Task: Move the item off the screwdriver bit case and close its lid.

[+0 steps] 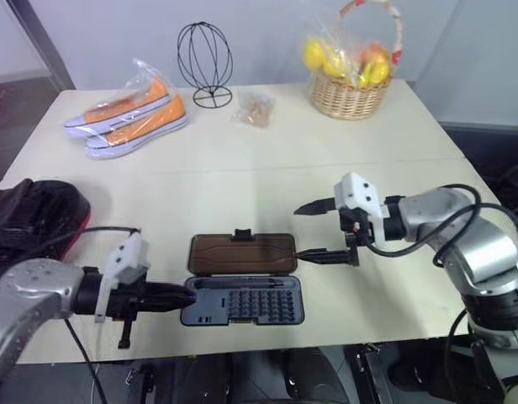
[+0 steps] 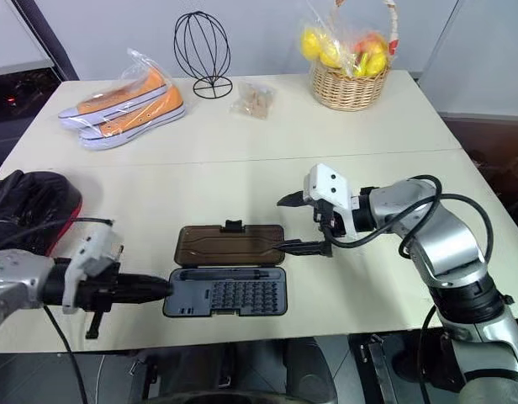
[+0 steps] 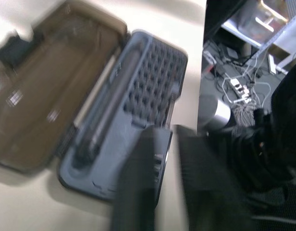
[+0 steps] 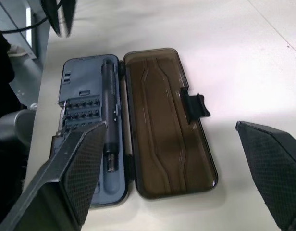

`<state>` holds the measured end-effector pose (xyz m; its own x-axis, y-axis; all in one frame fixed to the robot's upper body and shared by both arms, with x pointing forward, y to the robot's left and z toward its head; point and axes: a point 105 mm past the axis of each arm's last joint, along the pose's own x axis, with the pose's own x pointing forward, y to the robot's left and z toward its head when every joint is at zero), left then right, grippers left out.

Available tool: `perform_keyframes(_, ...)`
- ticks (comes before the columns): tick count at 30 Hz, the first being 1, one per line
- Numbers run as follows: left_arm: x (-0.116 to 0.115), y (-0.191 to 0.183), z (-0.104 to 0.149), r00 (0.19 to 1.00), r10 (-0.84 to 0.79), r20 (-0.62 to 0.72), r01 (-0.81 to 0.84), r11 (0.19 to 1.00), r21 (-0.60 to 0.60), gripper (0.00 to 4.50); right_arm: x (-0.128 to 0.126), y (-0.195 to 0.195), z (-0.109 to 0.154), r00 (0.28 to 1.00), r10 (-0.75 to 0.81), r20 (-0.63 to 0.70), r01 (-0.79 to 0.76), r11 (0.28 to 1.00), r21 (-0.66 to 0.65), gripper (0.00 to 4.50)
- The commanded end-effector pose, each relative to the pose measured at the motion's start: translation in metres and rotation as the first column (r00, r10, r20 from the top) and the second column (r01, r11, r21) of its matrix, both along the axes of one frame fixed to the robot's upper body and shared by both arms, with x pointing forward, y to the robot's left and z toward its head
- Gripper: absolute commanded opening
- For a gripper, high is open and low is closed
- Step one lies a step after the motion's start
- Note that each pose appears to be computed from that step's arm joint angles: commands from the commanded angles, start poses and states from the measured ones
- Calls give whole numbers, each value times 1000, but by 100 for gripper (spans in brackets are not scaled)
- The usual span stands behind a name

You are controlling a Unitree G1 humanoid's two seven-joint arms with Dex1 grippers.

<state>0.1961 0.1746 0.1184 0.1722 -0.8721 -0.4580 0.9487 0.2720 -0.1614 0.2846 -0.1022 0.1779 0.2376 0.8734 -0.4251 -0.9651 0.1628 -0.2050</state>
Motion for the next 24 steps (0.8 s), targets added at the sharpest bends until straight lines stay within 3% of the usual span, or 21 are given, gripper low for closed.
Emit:
perform_keyframes(1, 2, 0, -25, 1000, -23, 18, 22, 997, 68, 9, 18, 8, -4, 998, -6, 58, 7, 1000, -24, 450)
perform_keyframes(8, 10, -5, -47, 999, -23, 34, 20, 996, 82, 9, 47, 18, -29, 999, -27, 47, 31, 997, -76, 450)
perform_keyframes(19, 8, -8, -51, 999, -26, 45, 22, 997, 79, 9, 67, 19, -61, 998, -39, 42, 45, 986, -161, 450)
perform_keyframes(22, 7, -7, -51, 999, -20, 40, 17, 997, 78, 0, 71, 18, -68, 997, -37, 68, 49, 982, -185, 365)
perform_keyframes(24, 6, -7, -51, 999, -19, 37, 16, 997, 77, 0, 72, 19, -71, 997, -36, 72, 49, 981, -188, 266)
